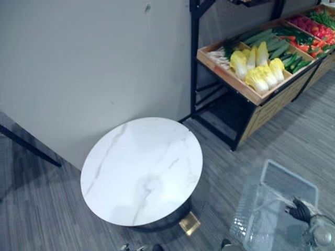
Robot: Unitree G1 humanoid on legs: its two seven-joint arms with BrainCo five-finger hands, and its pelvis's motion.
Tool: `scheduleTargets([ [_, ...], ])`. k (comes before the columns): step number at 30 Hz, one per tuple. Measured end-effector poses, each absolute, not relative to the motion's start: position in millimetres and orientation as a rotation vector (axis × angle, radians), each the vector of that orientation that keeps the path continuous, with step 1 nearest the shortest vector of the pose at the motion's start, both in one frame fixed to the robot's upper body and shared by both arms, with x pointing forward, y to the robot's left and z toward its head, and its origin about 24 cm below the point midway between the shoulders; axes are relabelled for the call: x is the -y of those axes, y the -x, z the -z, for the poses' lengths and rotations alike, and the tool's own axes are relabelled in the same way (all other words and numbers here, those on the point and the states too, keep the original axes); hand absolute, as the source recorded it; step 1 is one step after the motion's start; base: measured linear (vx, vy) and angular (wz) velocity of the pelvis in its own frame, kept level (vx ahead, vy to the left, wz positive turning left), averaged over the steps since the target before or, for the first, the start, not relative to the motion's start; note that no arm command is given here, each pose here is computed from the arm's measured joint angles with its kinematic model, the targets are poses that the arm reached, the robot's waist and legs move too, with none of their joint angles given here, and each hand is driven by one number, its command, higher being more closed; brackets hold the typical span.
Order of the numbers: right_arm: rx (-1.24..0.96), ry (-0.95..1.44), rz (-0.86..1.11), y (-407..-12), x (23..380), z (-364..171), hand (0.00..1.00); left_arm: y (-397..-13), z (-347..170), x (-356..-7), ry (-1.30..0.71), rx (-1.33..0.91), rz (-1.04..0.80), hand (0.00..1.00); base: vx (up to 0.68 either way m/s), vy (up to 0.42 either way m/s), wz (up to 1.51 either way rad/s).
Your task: Pick vegetable in the basket
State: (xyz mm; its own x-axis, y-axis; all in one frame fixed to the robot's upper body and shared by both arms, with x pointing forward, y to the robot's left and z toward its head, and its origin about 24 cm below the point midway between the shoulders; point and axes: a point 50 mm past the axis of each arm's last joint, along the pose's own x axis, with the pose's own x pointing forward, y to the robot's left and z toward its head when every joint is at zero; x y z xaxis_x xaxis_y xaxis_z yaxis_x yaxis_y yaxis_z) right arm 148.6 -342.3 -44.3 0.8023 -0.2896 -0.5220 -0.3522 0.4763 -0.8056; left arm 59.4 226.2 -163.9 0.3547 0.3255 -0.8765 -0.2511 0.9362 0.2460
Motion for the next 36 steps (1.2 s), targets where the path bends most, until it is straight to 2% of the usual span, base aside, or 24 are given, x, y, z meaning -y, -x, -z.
scheduleTargets([
  [14,-1.0,0.9,0.287,-84.0,373.2,79.7,1.0,-51.8,164.3,-228.8,-0.092,-1.168,-0.379,0.0,0.05,0.009,0.01],
  [20,-1.085,0.749,0.425,-59.9,369.8,94.3,1.0,-47.2,164.2,-232.1,-0.073,-1.175,-0.417,0.0,0.01,0.005,0.01],
  [25,-1.126,0.528,0.586,-37.7,356.6,108.1,1.0,-55.2,163.8,-230.7,-0.076,-1.166,-0.403,0.0,0.02,0.06,0.01],
  [30,-1.033,0.445,0.588,-60.4,320.4,118.3,1.0,-89.7,157.4,-228.4,-0.11,-1.079,-0.367,0.0,-0.04,0.101,-0.97],
  [32,-0.976,0.45,0.537,-86.8,312.5,116.8,1.0,-103.7,152.2,-233.3,-0.113,-1.031,-0.379,0.0,-0.13,0.065,-1.78],
  [36,-0.961,0.512,0.498,-105.3,323.5,109.8,1.0,-110.3,147.8,-240.5,-0.113,-0.999,-0.396,0.0,-0.07,0.003,-1.6],
])
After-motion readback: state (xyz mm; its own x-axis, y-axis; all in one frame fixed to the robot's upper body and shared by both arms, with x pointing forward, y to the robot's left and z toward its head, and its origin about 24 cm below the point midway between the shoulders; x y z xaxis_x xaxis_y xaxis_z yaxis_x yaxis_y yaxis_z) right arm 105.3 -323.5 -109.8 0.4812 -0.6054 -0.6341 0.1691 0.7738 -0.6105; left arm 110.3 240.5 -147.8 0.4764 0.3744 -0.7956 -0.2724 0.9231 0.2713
